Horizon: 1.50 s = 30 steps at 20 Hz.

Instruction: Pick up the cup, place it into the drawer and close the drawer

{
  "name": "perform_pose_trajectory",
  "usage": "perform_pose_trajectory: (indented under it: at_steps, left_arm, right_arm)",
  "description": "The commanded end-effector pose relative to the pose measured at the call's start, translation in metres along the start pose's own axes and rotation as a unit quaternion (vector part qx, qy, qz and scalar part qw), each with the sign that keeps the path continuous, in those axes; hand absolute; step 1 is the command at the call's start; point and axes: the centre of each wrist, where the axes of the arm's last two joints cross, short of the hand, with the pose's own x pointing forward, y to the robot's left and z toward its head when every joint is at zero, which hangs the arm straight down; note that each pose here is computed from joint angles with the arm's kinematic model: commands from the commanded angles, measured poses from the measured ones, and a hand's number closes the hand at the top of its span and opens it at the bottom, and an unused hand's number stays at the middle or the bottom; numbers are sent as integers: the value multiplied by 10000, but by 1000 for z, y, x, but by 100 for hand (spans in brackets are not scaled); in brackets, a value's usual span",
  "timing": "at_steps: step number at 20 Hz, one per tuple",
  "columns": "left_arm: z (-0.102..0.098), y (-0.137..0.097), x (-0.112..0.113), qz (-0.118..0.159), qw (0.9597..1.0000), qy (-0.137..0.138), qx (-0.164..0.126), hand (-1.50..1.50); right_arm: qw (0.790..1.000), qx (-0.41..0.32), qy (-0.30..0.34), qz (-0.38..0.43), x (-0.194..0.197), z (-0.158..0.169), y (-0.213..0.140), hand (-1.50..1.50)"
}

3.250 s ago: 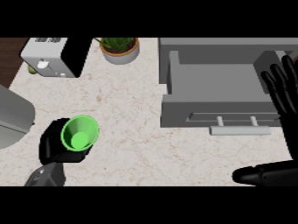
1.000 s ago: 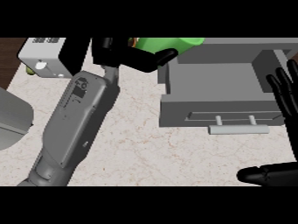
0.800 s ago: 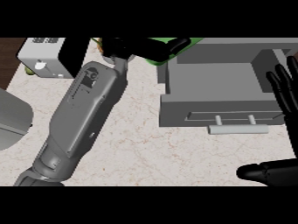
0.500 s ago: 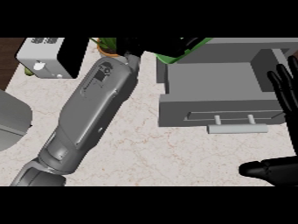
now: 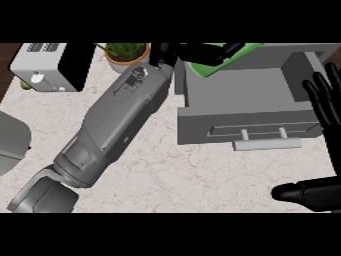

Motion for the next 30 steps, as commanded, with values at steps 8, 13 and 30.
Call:
perform_pose_trajectory:
  at_steps: [8, 13, 30]
  left_arm:
    - [4, -11, -17, -584, 9980, 224, -106, 150]
    - [3, -18, -17, -1227, 9916, 367, -199, 150]
    - [6, -31, -3, 118, 9994, -247, -224, -150]
  right_arm:
    - [9998, 210, -13, -19, -2, 11, -1, -150]
    - [9996, 255, -56, -139, 6, -11, 11, -150]
    - [9968, 487, -77, -636, -2, -6, 2, -150]
